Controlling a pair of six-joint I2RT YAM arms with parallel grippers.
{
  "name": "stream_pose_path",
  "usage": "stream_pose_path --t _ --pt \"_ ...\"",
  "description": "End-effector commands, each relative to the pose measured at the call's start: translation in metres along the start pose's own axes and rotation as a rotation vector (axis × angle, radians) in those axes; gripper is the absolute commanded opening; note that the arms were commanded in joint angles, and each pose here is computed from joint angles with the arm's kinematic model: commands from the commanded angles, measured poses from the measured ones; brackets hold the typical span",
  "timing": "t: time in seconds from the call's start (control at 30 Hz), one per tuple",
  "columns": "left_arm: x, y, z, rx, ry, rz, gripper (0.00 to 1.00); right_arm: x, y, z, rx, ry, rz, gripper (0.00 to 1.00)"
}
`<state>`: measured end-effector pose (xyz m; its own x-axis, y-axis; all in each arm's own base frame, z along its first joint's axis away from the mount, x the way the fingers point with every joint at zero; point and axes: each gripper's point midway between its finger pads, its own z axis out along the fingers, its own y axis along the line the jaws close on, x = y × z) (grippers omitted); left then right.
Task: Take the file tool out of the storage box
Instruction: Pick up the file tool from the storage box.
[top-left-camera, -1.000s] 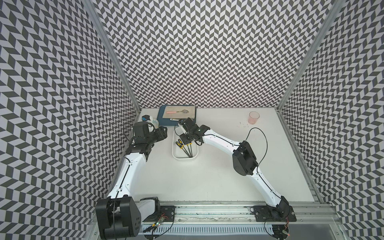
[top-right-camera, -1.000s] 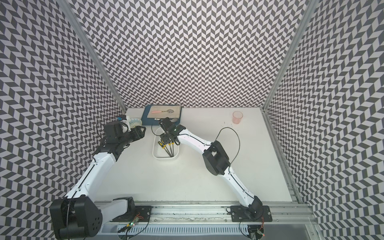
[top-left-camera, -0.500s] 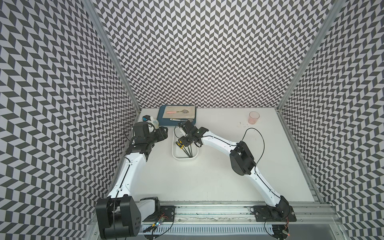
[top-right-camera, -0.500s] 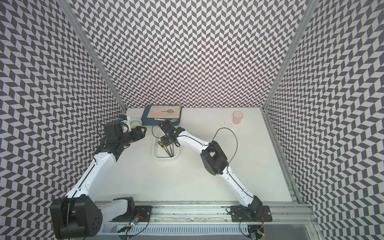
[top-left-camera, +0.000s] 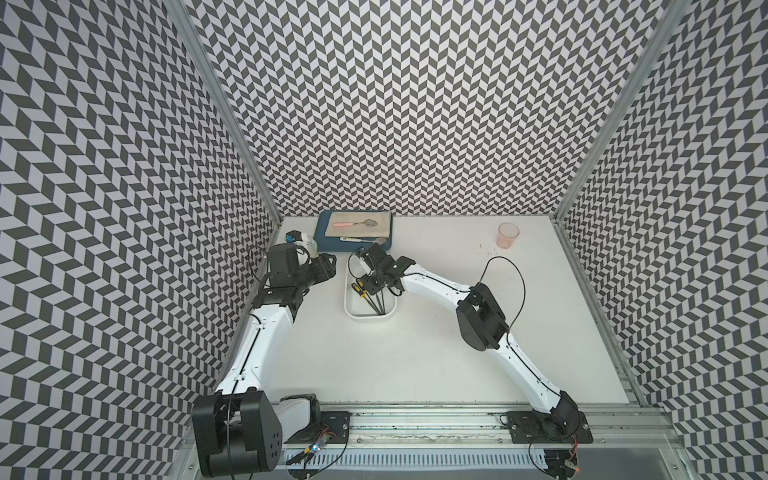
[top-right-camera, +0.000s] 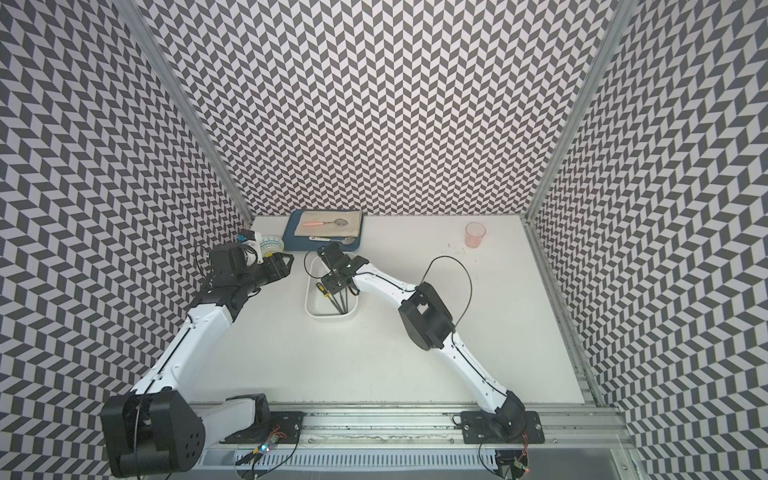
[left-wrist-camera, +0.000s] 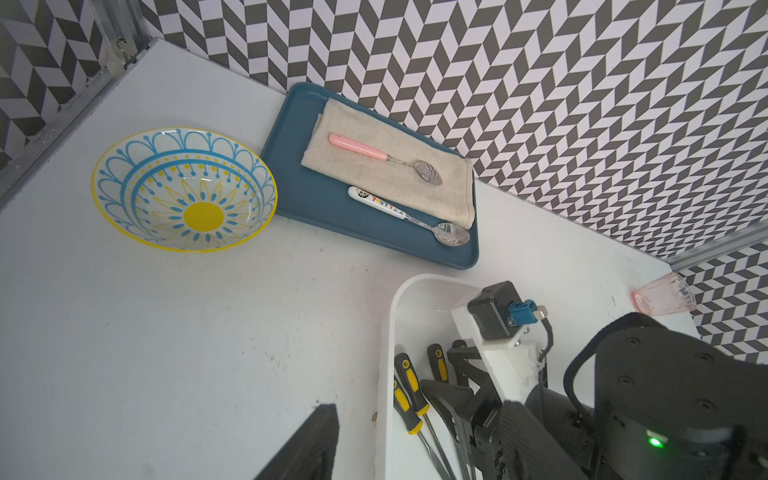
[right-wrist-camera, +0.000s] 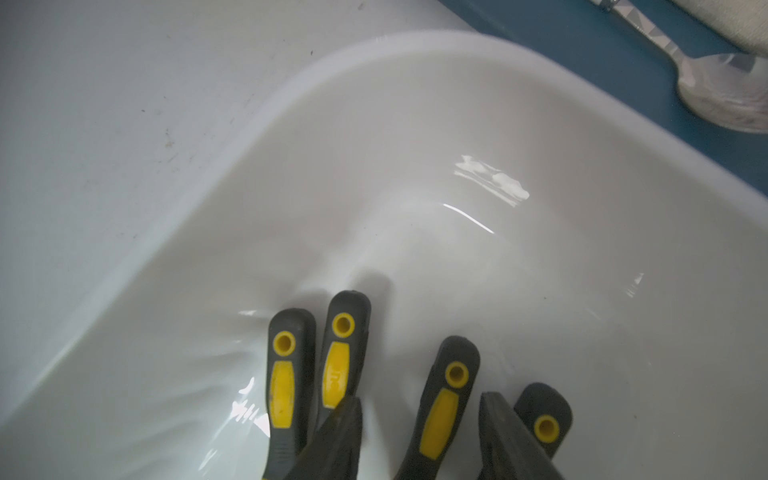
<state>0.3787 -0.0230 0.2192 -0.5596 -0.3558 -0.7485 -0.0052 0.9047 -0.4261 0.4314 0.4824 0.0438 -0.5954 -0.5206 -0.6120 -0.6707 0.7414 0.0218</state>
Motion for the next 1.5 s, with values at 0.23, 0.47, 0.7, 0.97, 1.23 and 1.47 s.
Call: stream_pose_path --t 0.23,0.47,0.7,0.97,1.23,1.47 --pt "-0.007 0.000 0.001 0.013 -0.014 -0.001 0.67 -0.003 0.003 0.011 0.014 -0.028 -0.003 0.46" --pt "-0.007 0.001 0.000 0.011 -0.013 -0.001 0.67 -0.003 0.002 0.011 0.019 -0.025 0.002 0.43" --pt "-0.006 0.000 0.001 0.021 -0.007 -0.004 0.67 0.009 0.001 0.018 0.022 0.011 0.006 0.40" --pt "-0.006 0.001 0.001 0.015 -0.007 -0.006 0.67 0.012 -0.002 0.017 0.038 0.022 0.007 0.25" --pt "-0.004 0.002 0.000 0.010 -0.006 -0.004 0.67 0.005 0.002 0.011 0.015 0.003 0.030 0.04" --pt "-0.005 0.002 0.000 0.010 -0.008 0.000 0.67 -0.017 0.006 -0.009 -0.007 -0.069 0.052 0.00"
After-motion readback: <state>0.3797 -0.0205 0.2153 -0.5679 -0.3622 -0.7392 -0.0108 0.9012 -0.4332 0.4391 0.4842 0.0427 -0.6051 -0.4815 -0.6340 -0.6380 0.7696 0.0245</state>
